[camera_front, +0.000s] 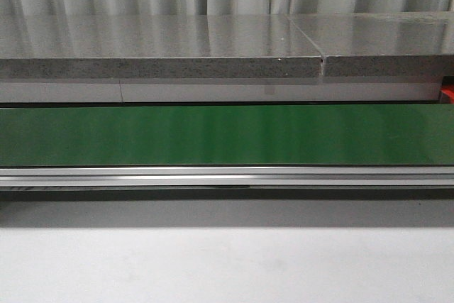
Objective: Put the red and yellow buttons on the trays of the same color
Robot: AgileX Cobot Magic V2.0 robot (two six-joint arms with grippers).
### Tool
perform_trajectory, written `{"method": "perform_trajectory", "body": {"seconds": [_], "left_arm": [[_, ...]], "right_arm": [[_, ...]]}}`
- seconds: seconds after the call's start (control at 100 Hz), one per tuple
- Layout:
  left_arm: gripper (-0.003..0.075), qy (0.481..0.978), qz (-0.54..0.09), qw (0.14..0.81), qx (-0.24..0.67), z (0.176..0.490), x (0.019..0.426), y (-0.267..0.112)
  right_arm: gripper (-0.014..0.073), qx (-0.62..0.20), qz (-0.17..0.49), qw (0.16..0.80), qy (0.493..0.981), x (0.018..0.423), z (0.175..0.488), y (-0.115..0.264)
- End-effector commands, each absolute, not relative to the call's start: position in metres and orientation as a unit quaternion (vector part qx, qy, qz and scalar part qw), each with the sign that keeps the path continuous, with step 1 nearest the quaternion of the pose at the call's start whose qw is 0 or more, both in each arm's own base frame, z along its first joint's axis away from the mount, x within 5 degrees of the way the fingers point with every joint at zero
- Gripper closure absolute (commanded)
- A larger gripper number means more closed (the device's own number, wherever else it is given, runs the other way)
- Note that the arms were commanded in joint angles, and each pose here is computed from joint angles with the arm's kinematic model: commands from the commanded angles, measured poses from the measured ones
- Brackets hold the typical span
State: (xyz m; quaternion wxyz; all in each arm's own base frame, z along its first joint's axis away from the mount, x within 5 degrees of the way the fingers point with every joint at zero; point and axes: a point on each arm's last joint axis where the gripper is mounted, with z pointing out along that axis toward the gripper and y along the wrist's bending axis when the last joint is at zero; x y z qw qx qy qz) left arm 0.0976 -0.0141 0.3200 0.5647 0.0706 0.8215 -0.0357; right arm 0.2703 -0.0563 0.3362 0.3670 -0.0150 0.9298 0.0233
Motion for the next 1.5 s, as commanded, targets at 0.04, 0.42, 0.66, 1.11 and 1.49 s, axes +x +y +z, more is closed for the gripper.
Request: {"method": "perform_trajectory", "body": {"seconds": [0.04, 0.42, 0.66, 1.11, 1.49], "left_arm": [[0.0739, 0.794, -0.045, 0.603, 0.064, 0.335, 0.099, -0.015], [0.0739, 0.794, -0.045, 0.603, 0.064, 0.335, 0.099, -0.015], [0.0739, 0.794, -0.045, 0.603, 0.064, 0.335, 0.099, -0.015], [0.0739, 0.794, -0.045, 0.603, 0.064, 0.335, 0.099, -0.015], [0.0739, 0.794, -0.045, 0.603, 0.064, 0.335, 0.099, -0.015]], "right_arm": [[0.0505, 0.089, -0.019, 0.414, 0.906, 0.252, 0.359, -0.103], [0.0505, 0.294, -0.08, 0.431, 0.849, 0.236, 0.334, -0.2], [0.0505, 0.319, -0.077, 0.408, 0.852, 0.248, 0.306, -0.221], [0.0505, 0.345, -0.063, 0.351, 0.868, 0.259, 0.255, -0.246], [0.0505, 0.347, -0.04, 0.311, 0.884, 0.272, 0.221, -0.247]]}}
